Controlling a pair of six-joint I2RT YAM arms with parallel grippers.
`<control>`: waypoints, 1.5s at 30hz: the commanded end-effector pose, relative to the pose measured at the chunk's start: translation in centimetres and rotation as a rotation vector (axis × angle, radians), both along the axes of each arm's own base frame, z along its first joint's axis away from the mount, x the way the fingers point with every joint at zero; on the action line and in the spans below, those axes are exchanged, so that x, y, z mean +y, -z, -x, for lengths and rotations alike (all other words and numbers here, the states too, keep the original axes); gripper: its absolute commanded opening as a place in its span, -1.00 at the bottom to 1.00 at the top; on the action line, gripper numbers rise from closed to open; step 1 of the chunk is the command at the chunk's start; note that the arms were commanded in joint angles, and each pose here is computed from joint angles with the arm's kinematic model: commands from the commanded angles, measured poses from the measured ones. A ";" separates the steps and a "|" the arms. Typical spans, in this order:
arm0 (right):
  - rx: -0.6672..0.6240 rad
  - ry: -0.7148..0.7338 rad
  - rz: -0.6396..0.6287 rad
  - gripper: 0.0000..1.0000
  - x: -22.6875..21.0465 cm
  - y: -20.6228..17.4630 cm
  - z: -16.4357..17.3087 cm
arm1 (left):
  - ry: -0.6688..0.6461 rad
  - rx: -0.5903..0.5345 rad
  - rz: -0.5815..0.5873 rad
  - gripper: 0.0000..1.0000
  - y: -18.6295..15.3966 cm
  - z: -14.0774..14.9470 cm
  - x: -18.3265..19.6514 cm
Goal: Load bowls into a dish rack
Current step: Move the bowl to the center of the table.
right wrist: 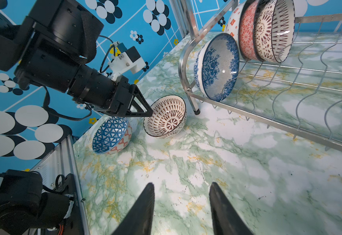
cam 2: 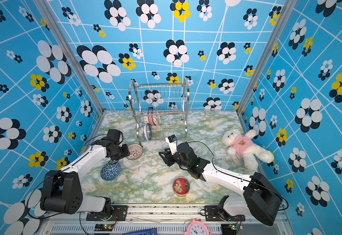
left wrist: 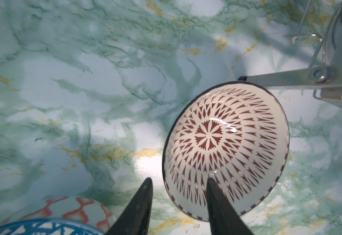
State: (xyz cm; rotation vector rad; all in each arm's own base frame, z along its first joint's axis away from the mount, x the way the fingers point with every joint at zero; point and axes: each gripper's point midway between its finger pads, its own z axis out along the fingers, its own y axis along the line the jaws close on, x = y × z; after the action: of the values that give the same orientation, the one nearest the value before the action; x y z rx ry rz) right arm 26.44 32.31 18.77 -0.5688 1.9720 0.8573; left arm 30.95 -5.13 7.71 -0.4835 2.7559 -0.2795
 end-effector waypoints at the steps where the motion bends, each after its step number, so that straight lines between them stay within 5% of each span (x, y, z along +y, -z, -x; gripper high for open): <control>1: 0.000 -0.021 0.009 -0.07 0.1 0.4 0.5 | -0.016 0.015 -0.022 -0.11 1.0 0.1 0.3; 25: 0.001 -0.001 0.038 -0.07 -0.4 0.7 0.4 | -0.017 -0.006 -0.035 -0.92 1.3 0.5 0.1; 45: 0.035 0.133 0.057 -0.06 -4.2 0.5 -1.1 | 0.134 -0.065 0.030 -0.96 -1.3 5.6 -6.9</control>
State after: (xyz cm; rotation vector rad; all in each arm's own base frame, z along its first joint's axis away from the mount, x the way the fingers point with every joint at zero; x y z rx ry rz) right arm 26.96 30.33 18.59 -0.5326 2.0088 0.7822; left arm 25.90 -11.01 8.61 -0.2775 2.7437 -0.3371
